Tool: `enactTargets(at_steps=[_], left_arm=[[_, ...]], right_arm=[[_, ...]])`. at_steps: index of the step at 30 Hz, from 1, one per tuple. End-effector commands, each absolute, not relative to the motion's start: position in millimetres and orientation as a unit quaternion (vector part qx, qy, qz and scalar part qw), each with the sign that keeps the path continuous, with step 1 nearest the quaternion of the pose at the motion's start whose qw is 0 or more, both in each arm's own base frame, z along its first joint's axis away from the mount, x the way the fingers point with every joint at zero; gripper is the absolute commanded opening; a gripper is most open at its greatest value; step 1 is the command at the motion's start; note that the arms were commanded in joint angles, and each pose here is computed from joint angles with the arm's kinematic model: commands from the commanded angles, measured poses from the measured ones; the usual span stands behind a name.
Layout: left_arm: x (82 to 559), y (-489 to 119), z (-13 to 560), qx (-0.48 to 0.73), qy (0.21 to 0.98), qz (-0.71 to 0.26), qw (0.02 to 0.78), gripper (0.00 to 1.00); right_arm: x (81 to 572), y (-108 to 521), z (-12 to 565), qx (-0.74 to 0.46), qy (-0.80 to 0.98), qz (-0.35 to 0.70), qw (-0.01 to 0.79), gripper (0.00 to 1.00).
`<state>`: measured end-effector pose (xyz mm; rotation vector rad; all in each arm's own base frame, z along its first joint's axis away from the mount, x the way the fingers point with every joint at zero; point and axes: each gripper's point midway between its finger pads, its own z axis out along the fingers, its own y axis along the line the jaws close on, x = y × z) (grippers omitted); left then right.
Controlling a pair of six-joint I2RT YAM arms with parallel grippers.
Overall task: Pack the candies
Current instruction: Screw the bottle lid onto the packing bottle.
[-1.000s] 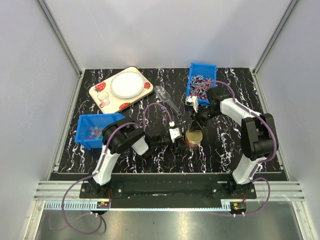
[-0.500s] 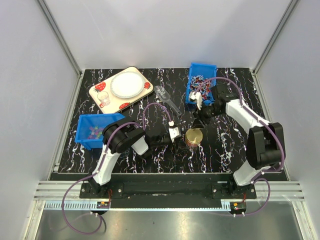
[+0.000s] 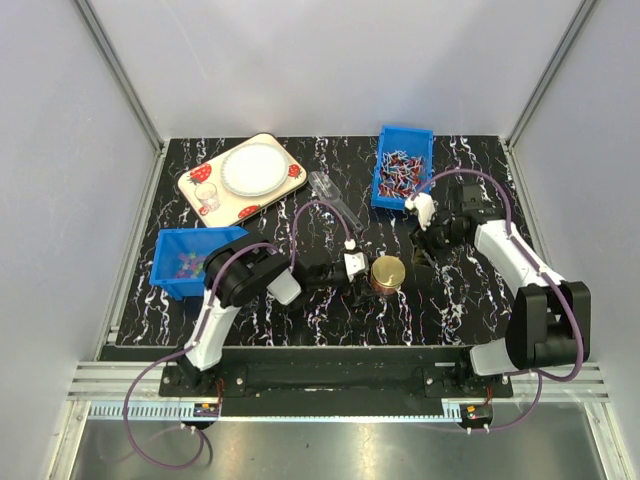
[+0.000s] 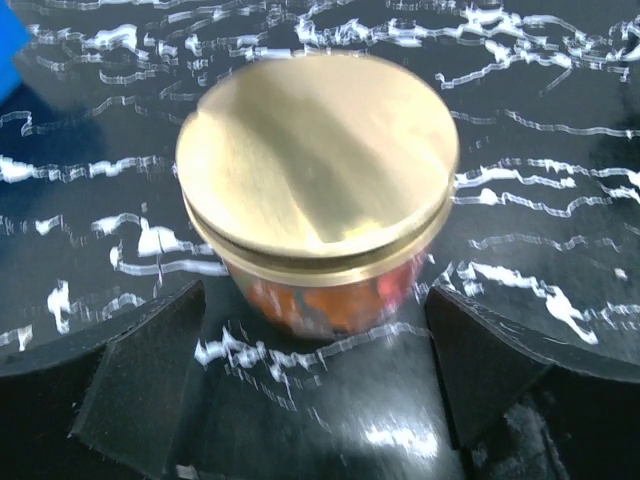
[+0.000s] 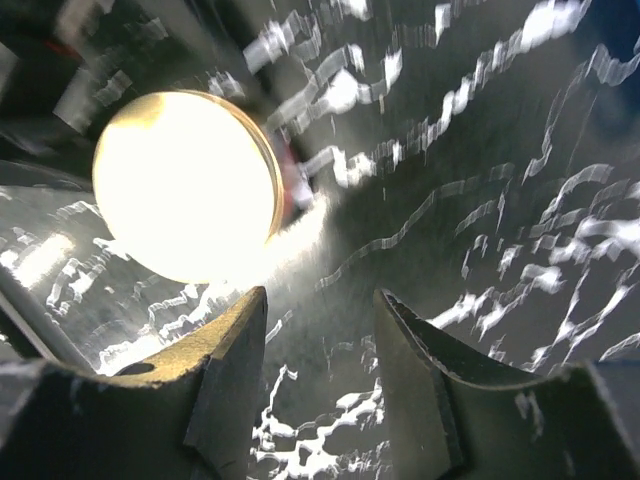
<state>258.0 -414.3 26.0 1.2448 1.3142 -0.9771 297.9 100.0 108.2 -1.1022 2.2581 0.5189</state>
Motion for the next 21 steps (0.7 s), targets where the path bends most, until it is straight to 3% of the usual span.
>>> enactTargets(at_steps=[1, 21], left_arm=[[261, -431, 39, 0.510, 0.520, -0.447, 0.520, 0.99], [255, -446, 32, 0.498, 0.498, -0.496, 0.508, 0.99]], right_arm=[[297, 82, 83, -0.387, 0.871, 0.147, 0.265, 0.52], [298, 118, 46, -0.366, 0.875, 0.211, 0.235, 0.50]])
